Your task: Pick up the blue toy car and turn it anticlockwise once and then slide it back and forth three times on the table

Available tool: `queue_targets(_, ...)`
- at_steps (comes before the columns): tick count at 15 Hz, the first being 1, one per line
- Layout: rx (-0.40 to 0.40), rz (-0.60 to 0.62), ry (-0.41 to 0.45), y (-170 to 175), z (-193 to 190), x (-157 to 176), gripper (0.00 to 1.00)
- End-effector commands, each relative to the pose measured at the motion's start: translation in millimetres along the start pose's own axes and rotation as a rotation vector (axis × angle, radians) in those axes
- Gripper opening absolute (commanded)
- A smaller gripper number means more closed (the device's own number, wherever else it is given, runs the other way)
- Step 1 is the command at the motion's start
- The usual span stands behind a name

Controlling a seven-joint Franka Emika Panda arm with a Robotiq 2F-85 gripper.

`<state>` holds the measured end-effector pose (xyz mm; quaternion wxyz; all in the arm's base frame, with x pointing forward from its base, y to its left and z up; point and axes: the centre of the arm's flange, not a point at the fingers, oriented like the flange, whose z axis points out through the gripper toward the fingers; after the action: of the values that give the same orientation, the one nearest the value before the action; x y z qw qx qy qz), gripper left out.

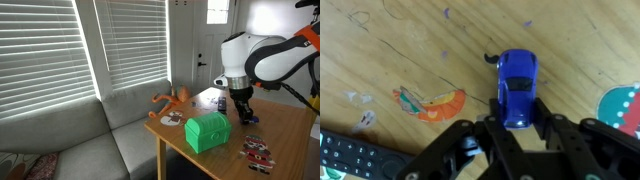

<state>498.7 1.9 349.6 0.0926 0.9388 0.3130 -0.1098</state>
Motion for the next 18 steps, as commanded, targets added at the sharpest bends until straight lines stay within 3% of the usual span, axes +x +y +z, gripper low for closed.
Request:
queue_targets(1,-0.06,-0.187,0.007,-12.5,-5.9,-8.2,0.11)
queue_targets(13,-0.142,-0.758,0.008,-31.2,-7.6,-20.8,0.11)
queue_targets(18,-0.166,-0.92,0.038,-35.8,-5.8,-23.3,0.11)
